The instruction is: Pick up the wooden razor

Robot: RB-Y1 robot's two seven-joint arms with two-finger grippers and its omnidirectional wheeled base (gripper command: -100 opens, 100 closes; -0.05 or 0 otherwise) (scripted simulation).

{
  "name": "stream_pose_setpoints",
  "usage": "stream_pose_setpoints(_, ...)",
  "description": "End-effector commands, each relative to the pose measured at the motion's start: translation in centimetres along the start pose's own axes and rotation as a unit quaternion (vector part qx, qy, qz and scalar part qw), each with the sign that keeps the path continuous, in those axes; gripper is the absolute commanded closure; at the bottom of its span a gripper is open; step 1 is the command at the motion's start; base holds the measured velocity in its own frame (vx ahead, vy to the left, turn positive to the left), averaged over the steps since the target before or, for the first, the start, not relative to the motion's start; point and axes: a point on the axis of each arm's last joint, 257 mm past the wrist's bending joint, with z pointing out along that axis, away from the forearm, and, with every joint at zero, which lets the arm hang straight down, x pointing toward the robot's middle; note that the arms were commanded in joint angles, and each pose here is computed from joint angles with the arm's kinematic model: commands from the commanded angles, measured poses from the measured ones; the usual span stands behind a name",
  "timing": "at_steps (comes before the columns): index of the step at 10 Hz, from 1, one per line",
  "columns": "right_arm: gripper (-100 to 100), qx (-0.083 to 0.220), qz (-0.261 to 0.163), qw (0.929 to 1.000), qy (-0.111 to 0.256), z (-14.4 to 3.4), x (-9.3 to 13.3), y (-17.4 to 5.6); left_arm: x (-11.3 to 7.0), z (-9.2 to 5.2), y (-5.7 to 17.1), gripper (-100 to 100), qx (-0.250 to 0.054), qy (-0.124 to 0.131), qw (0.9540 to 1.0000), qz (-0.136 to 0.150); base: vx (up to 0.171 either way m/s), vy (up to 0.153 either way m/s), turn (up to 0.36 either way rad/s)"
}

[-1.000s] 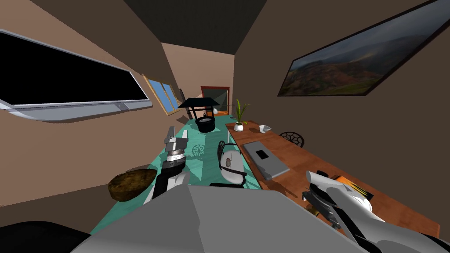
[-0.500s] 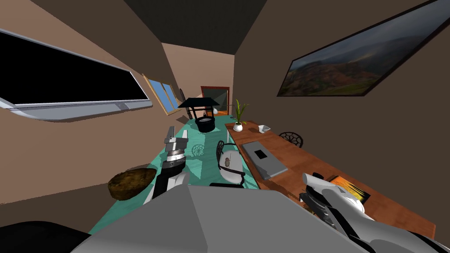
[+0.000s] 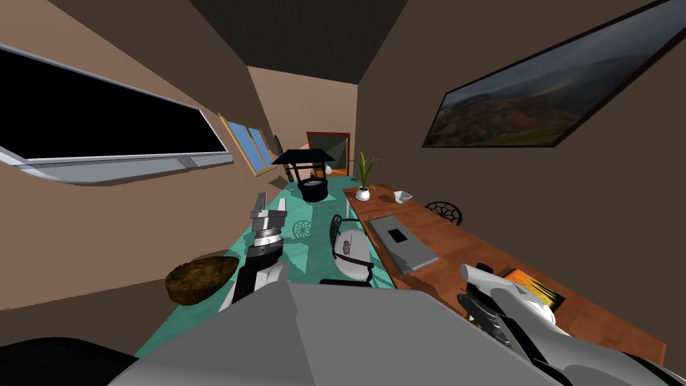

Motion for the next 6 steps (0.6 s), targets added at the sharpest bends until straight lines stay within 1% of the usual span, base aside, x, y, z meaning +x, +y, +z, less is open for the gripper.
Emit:
stream_pose_setpoints(1, 0, 0.0, 0.0, 1.0, 0.0, 0.0, 0.0, 0.0, 0.0, 0.0, 0.0, 0, 0.0, 0.0, 1.0, 0.0, 0.0, 0.0, 0.0)
stream_pose_setpoints(2, 100, 0.001, 0.002, 1.0, 0.001, -1.0, -0.8, -0.3, 0.0, 0.0, 0.0, 0, 0.0, 0.0, 1.0, 0.0, 0.016, 0.04, -0.025)
stream_pose_setpoints(3, 100, 0.001, 0.002, 1.0, 0.001, -1.9, -1.6, -0.4, 0.0, 0.0, 0.0, 0, 0.0, 0.0, 1.0, 0.0, 0.011, 0.077, -0.031)
stream_pose_setpoints(4, 100, 0.001, 0.002, 1.0, 0.001, -1.9, -1.6, -0.4, 0.0, 0.0, 0.0, 0, 0.0, 0.0, 1.0, 0.0, 0.007, 0.063, 0.0)
stream_pose_setpoints(5, 100, 0.001, 0.002, 1.0, 0.001, -1.8, -1.5, -0.5, 0.0, 0.0, 0.0, 0, 0.0, 0.0, 1.0, 0.0, 0.003, 0.023, 0.002)
stream_pose_setpoints(6, 0, 0.001, 0.001, 1.0, 0.001, -1.9, -1.5, -0.4, 0.0, 0.0, 0.0, 0, 0.0, 0.0, 1.0, 0.0, 0.001, 0.006, 0.0)
